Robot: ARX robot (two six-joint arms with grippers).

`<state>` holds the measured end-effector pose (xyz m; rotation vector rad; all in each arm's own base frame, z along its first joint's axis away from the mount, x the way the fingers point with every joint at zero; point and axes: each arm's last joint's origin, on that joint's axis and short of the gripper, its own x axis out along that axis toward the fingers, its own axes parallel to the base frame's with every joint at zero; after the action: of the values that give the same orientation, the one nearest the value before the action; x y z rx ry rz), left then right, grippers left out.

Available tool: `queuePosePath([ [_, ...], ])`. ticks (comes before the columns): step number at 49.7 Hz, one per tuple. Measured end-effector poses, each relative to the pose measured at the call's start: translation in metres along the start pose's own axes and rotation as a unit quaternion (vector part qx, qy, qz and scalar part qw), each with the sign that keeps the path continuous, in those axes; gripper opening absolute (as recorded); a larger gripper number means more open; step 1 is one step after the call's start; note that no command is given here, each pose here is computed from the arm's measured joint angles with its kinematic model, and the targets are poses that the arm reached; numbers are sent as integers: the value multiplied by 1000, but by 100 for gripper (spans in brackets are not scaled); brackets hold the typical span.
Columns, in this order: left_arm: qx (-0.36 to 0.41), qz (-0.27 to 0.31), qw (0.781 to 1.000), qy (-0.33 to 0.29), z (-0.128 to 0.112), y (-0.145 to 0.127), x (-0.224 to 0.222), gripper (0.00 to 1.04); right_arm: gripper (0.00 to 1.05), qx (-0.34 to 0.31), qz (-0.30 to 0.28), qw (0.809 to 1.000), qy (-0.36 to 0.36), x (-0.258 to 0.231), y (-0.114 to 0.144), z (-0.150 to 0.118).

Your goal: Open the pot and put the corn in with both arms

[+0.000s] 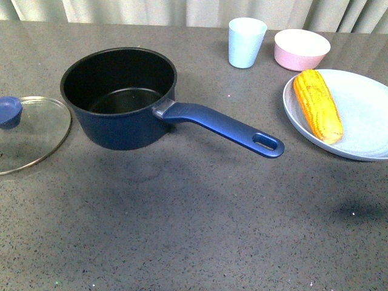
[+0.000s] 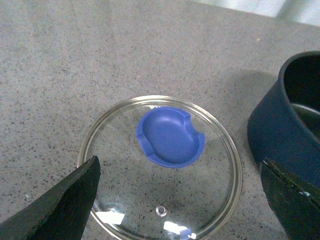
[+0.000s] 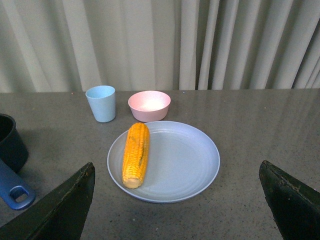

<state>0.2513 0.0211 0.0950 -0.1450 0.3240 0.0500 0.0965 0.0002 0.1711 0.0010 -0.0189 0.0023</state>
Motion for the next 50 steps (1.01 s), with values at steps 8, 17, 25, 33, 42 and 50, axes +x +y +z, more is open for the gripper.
queuePosePath([
  [8,17,-24,997,-76,22,5,-21,84,96,0,0,1000,0,0,0,0],
  [17,61,-22,985,-159,47,-1,-75,43,96,0,0,1000,0,0,0,0],
  [25,64,-25,986,-151,39,-7,-89,18,96,0,0,1000,0,0,0,0],
  [33,66,-23,986,-155,36,-11,-102,2,96,0,0,1000,0,0,0,0],
  [42,66,-21,985,-155,31,-21,-113,2,96,0,0,1000,0,0,0,0],
  [50,67,-24,985,-156,28,-22,-125,2,96,0,0,1000,0,0,0,0],
])
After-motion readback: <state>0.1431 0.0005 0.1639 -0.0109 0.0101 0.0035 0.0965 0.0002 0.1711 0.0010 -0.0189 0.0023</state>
